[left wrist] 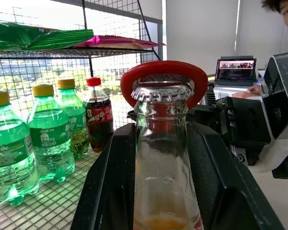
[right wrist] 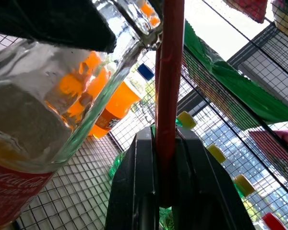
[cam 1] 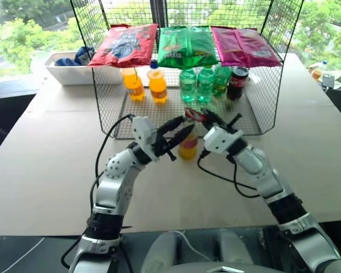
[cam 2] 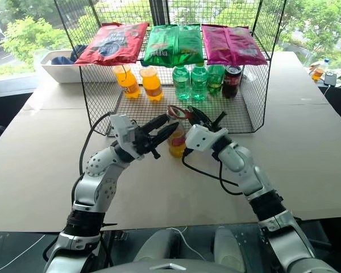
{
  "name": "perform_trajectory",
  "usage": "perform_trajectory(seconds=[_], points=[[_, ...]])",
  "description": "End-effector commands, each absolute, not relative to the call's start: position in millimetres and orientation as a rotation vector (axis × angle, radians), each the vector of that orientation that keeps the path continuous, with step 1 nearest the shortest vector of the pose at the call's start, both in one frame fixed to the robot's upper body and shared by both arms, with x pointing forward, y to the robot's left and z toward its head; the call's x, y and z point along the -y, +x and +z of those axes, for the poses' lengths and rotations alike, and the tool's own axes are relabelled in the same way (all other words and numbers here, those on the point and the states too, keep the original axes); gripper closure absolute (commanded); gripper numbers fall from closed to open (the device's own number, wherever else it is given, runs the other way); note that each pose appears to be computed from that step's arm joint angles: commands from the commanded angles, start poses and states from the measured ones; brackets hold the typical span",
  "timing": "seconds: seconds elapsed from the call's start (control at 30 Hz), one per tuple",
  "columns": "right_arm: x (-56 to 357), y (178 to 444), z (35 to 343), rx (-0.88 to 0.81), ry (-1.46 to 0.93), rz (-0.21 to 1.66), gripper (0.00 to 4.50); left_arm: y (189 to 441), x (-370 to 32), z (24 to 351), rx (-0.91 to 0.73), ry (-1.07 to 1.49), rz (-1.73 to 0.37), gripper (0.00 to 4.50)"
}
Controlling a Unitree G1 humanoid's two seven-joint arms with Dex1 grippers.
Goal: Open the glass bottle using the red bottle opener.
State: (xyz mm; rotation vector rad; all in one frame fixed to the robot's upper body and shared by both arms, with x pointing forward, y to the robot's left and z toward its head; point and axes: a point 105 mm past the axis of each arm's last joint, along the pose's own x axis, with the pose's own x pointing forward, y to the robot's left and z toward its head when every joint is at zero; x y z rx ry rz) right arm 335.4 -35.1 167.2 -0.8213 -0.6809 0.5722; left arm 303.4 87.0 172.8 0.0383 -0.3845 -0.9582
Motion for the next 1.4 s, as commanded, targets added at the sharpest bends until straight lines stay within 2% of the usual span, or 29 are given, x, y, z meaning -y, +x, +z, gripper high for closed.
perform_trajectory(seconds=[0.03, 0.33, 0.67, 0.8, 1.03, 1.4], points=[[20.0, 328.8, 159.9, 0.764, -0.921, 0.625, 4.50, 305.6, -81.9, 157.7, 0.309, 0.040, -0.963, 3.41], [32.8, 332.2, 172.1, 0.871, -1.046, 0.596, 4.50, 306.4, -81.4, 157.9, 0.309, 0.040, -0.959, 3.41], [57.6, 346.6, 222.4, 0.947, -1.101, 0.469, 4.50, 306.7, -81.4, 158.3, 0.307, 0.037, -0.954, 3.41], [59.7, 347.9, 231.2, 0.967, -1.116, 0.451, 4.50, 306.9, -81.2, 159.0, 0.307, 0.037, -0.952, 3.41], [63.7, 349.1, 229.9, 0.950, -1.089, 0.429, 4.50, 305.9, -81.6, 159.2, 0.306, 0.038, -0.950, 3.41], [55.4, 344.1, 199.2, 0.826, -0.958, 0.543, 4.50, 305.6, -81.7, 159.7, 0.302, 0.040, -0.952, 3.41]])
